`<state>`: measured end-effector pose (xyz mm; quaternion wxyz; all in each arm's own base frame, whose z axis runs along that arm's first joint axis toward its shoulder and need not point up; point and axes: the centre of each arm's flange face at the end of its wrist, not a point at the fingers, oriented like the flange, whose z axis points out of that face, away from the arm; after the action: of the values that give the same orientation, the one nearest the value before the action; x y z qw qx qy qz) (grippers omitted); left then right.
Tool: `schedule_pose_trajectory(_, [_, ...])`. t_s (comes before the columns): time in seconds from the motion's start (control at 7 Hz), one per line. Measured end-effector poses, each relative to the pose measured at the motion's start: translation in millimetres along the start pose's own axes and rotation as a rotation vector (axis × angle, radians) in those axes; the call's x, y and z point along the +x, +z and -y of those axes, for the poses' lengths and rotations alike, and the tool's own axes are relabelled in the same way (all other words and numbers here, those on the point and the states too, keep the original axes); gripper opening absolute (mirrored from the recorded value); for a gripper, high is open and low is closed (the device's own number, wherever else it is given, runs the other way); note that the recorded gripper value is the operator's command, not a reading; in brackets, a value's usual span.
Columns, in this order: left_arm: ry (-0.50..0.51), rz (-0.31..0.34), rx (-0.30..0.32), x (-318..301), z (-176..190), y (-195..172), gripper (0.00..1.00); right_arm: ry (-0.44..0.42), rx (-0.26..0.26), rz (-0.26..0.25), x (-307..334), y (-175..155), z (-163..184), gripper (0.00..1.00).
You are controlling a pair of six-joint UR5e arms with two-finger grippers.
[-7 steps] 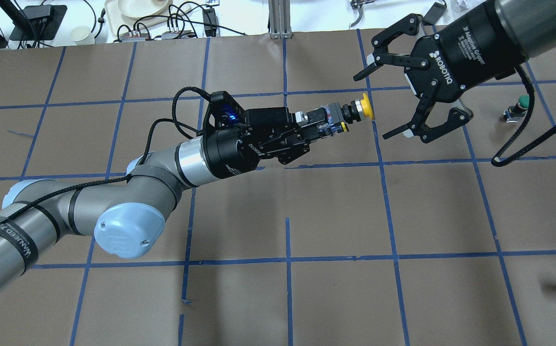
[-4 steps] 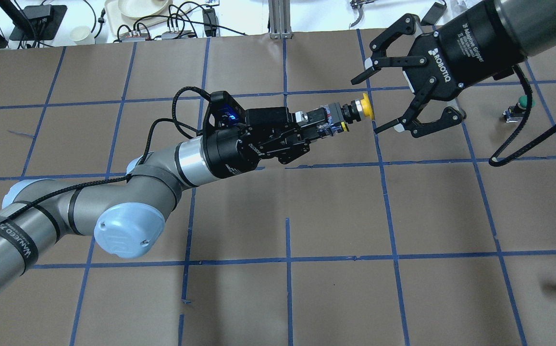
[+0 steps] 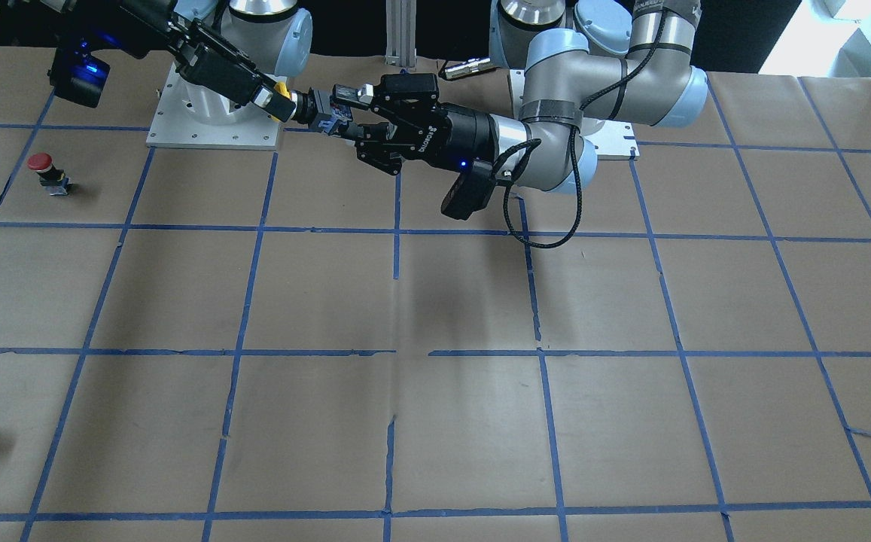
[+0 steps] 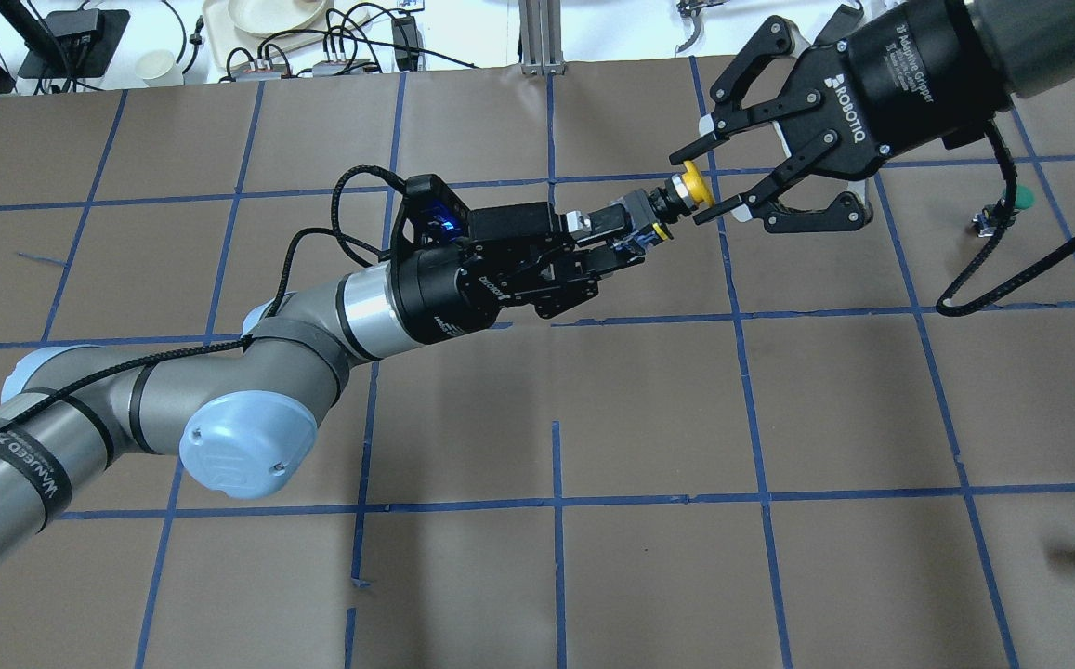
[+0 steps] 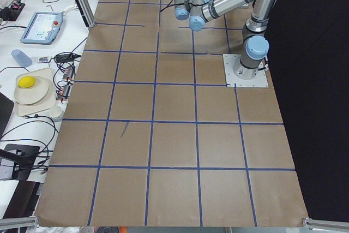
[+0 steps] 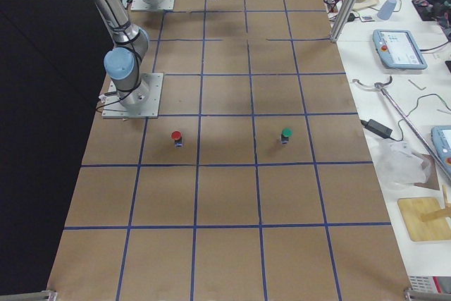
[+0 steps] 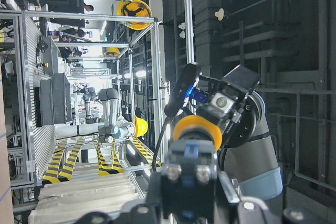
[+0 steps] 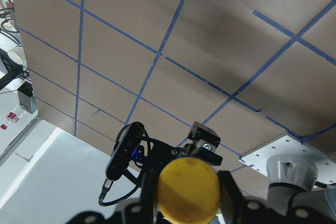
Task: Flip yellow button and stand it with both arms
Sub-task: 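Open the left gripper and withdraw it while the right gripper carries the button away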
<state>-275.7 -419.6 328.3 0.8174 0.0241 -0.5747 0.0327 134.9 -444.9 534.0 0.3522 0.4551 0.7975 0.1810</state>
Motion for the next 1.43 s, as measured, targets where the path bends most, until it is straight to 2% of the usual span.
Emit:
schedule_pose_trajectory(0.29, [0.014, 0.007, -0.015, 10.8, 7.6, 4.8, 1.0, -0.003, 0.015, 0.006, -2.6, -6.1, 0.6, 0.08])
schedule_pose_trajectory(0.43, [0.032, 0.051, -0.048, 21.3, 14.1, 9.0, 1.0, -0.012, 0.037, 0.007, -6.1, -13.9, -0.8, 0.07])
schedule_pose_trajectory(0.57, [0.043, 0.16, -0.102, 36.8, 23.6, 11.3, 1.0, -0.028, 0.075, 0.001, -8.9, -23.5, -1.3, 0.07])
schedule_pose_trajectory(0.71, [0.056, 0.311, -0.154, 56.0, 34.4, 12.4, 1.0, -0.065, 0.119, -0.016, -9.4, -30.9, 0.4, 0.07])
schedule_pose_trajectory(0.86, [0.076, 0.503, -0.188, 76.0, 45.7, 14.8, 1.0, -0.159, 0.169, -0.057, -7.1, -35.0, 5.2, 0.07])
schedule_pose_trajectory(1.0, [0.101, 0.711, -0.159, 98.0, 59.9, 18.5, 1.0, -0.33, 0.231, -0.148, -0.5, -37.1, 14.8, 0.07])
schedule_pose_trajectory(1.14, [0.133, 0.867, -0.09, 119.2, 71.6, 23.4, 1.0, -0.493, 0.275, -0.256, 8.3, -41.4, 31.7, 0.07])
schedule_pose_trajectory(1.29, [0.157, 0.993, -0.036, 134.3, 77.3, 28.1, 1.0, -0.63, 0.297, -0.353, 21.6, -53.1, 61.5, 0.07])
schedule_pose_trajectory(1.43, [0.161, 1.137, -0.001, 144.3, 76.8, 29.3, 1.0, -0.775, 0.312, -0.425, 42.2, -74.4, 101.5, 0.07])
